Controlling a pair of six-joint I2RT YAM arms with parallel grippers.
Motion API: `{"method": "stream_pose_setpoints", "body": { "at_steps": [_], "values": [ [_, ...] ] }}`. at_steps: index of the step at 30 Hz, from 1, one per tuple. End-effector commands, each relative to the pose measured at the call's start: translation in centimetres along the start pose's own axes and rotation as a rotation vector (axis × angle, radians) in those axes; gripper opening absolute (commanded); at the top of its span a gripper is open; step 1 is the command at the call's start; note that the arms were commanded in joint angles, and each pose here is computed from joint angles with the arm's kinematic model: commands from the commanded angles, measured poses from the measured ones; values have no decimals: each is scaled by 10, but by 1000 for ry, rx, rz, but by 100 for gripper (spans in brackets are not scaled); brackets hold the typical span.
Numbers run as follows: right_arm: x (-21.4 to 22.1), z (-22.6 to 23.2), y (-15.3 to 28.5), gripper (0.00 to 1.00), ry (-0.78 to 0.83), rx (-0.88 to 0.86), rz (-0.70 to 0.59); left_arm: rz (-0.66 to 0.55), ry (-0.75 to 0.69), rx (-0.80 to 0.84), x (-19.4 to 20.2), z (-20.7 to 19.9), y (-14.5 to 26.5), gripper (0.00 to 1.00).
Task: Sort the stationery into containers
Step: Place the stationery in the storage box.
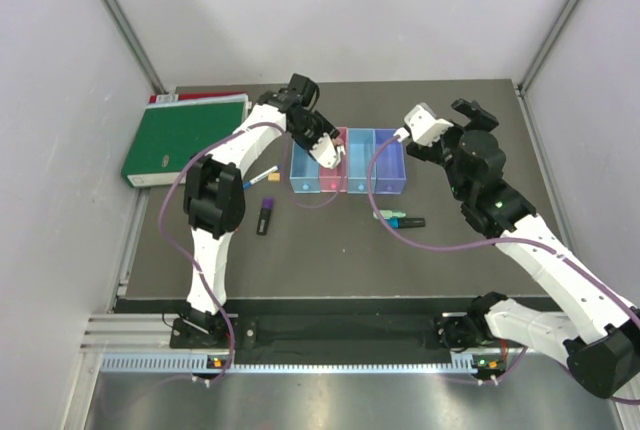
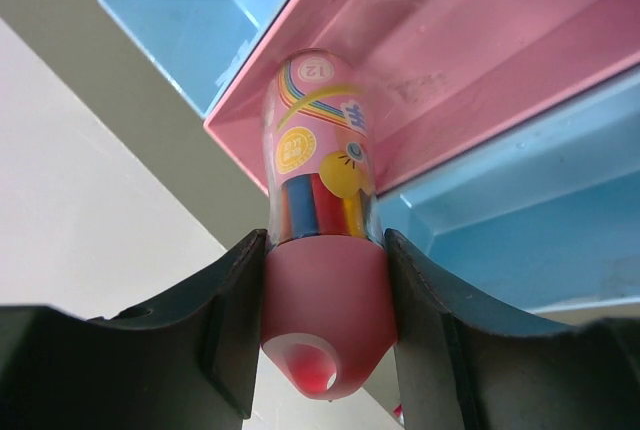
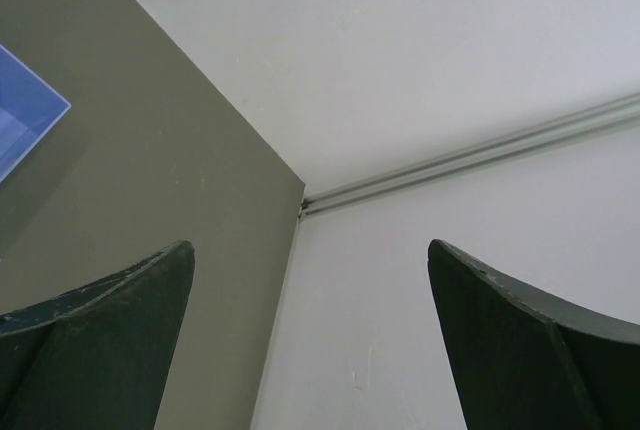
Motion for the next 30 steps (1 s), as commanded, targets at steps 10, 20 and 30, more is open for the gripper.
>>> {"method": "stream_pose_setpoints", "body": {
  "at_steps": [10,20,30],
  "values": [
    [4,-9,6,100,-55,44,-1,-21,-133,-69,-11,15,-4,26],
    [5,-7,7,99,-65,34,3,-18,-121,-116,-12,22,-4,52],
    [3,-8,7,100,-73,30,-2,-4,-120,-179,-10,34,-1,81]
  ]
}}
Point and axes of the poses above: each gripper's point midway between its finger pads, its own y axis back along the fingers, its own z axis along the line the jaws close on, x = y × z, the point moved 3 cm from there along y, back along the fingers, and after that the axes turned 5 degrees about -y, right-handed, at the moved point
